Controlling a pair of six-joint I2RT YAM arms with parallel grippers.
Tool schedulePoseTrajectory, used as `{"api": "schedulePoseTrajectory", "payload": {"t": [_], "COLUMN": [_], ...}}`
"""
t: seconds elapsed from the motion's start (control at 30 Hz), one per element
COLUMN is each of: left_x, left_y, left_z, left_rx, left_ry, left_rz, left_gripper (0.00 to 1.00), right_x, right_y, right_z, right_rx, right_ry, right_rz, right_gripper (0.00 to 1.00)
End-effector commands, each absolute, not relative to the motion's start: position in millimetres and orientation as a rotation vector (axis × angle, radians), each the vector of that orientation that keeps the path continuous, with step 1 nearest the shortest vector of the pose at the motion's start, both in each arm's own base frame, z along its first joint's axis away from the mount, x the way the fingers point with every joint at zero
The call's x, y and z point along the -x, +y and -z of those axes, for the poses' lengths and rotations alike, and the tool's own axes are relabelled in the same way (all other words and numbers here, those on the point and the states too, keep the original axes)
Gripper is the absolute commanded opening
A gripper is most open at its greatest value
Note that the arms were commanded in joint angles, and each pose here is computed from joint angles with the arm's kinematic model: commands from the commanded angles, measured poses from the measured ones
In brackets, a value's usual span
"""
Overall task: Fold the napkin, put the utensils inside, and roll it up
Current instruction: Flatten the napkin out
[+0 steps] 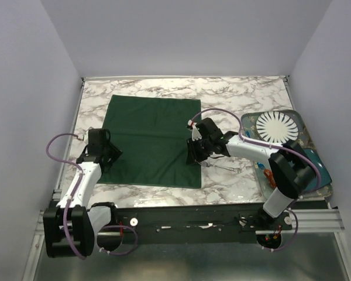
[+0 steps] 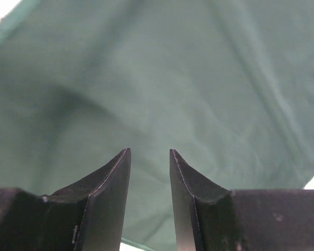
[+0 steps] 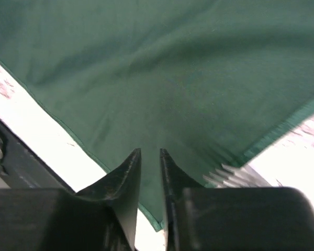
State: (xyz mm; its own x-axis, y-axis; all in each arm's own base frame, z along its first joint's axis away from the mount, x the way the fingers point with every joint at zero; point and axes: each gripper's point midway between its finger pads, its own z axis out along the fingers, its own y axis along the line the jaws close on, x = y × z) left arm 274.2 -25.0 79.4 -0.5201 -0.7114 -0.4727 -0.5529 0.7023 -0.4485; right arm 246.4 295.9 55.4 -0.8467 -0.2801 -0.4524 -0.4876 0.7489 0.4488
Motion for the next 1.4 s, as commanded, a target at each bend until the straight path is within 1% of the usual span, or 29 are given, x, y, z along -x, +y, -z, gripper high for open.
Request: {"api": "schedulePoseTrajectory", "payload": {"t": [0.0,0.03,0.07,0.1,0.17,0.2,0.33,0.53,0.6,0.63,0.67,0.7,0.73,0.77,0.8,0.83,0.9,0.93,0.97,1.0,1.03,1.07,1.13,1.2,1.23,1.3,1.33,1.37], "left_x": [-276,-278,-284,-284,-294,-297,-316,-337,-349,-356,-372,-380,-389,-405,-416,-424,-449,-464,-471,-477,-487,-490,-497,-503,-506,-509,-513,-513], "left_y": [-2,0,3,4,5,4,5,15,14,5,3,0,-5,-13,-14,-16,-19,-18,-15,-15,-14,-14,-12,-11,-9,-6,-5,-4], "left_z": [-54,-51,-51,-41,-43,-38,-59,-100,-105,-108,-120,-106,-108,-121,-110,-109,-112,-121,-107,-104,-107,-92,-86,-76,-76,-64,-65,-54], "left_rx": [1.195,1.211,1.22,1.252,1.246,1.251,1.189,1.133,1.122,1.113,1.073,1.09,1.075,1.029,1.037,1.038,1.023,1.002,1.028,1.035,1.035,1.072,1.119,1.14,1.152,1.18,1.192,1.217], "left_ry": [2.228,2.225,2.21,2.243,2.246,2.263,2.214,2.083,2.063,2.062,2.019,2.053,2.06,2.045,2.064,2.065,2.053,2.031,2.048,2.05,2.037,2.056,2.038,2.031,2.025,2.035,2.028,2.045], "left_rz": [0.411,0.429,0.45,0.444,0.456,0.462,0.509,0.503,0.54,0.615,0.665,0.695,0.741,0.802,0.81,0.823,0.852,0.848,0.821,0.814,0.818,0.82,0.833,0.833,0.831,0.811,0.813,0.812], "left_gripper": [0.43,0.42,0.39,0.38,0.34,0.34,0.34,0.37,0.39,0.39,0.4,0.4,0.4,0.38,0.38,0.38,0.38,0.38,0.38,0.37,0.37,0.35,0.34,0.33,0.33,0.33,0.33,0.33], "right_x": [-245,-244,-244,-244,-241,-239,-228,-218,-215,-215,-219,-223,-227,-239,-244,-249,-269,-283,-292,-309,-325,-334,-361,-374,-385,-396,-407,-409], "right_y": [304,303,302,301,296,293,283,282,288,291,296,299,302,308,311,314,322,320,318,323,314,311,310,309,311,310,312,312], "right_z": [-29,-22,-19,-16,-9,-7,1,-12,-19,-22,-28,-31,-35,-46,-51,-55,-68,-71,-66,-76,-74,-64,-74,-64,-69,-55,-60,-56], "right_rx": [0.656,0.662,0.665,0.667,0.663,0.664,0.662,0.676,0.707,0.712,0.716,0.72,0.722,0.719,0.713,0.716,0.7,0.663,0.632,0.595,0.506,0.462,0.372,0.342,0.33,0.319,0.309,0.304], "right_ry": [2.625,2.64,2.645,2.651,2.674,2.678,2.711,2.69,2.674,2.67,2.657,2.647,2.637,2.605,2.597,2.588,2.545,2.534,2.546,2.516,2.532,2.57,2.555,2.57,2.549,2.565,2.547,2.557], "right_rz": [-0.76,-0.745,-0.73,-0.72,-0.695,-0.681,-0.669,-0.715,-0.768,-0.786,-0.803,-0.8,-0.798,-0.79,-0.781,-0.776,-0.752,-0.705,-0.67,-0.658,-0.605,-0.581,-0.588,-0.579,-0.577,-0.538,-0.544,-0.541], "right_gripper": [0.26,0.26,0.26,0.26,0.25,0.25,0.23,0.23,0.23,0.23,0.24,0.24,0.3,0.33,0.37,0.43,0.49,0.54,0.55,0.55,0.55,0.55,0.52,0.47,0.42,0.4,0.37,0.37]}}
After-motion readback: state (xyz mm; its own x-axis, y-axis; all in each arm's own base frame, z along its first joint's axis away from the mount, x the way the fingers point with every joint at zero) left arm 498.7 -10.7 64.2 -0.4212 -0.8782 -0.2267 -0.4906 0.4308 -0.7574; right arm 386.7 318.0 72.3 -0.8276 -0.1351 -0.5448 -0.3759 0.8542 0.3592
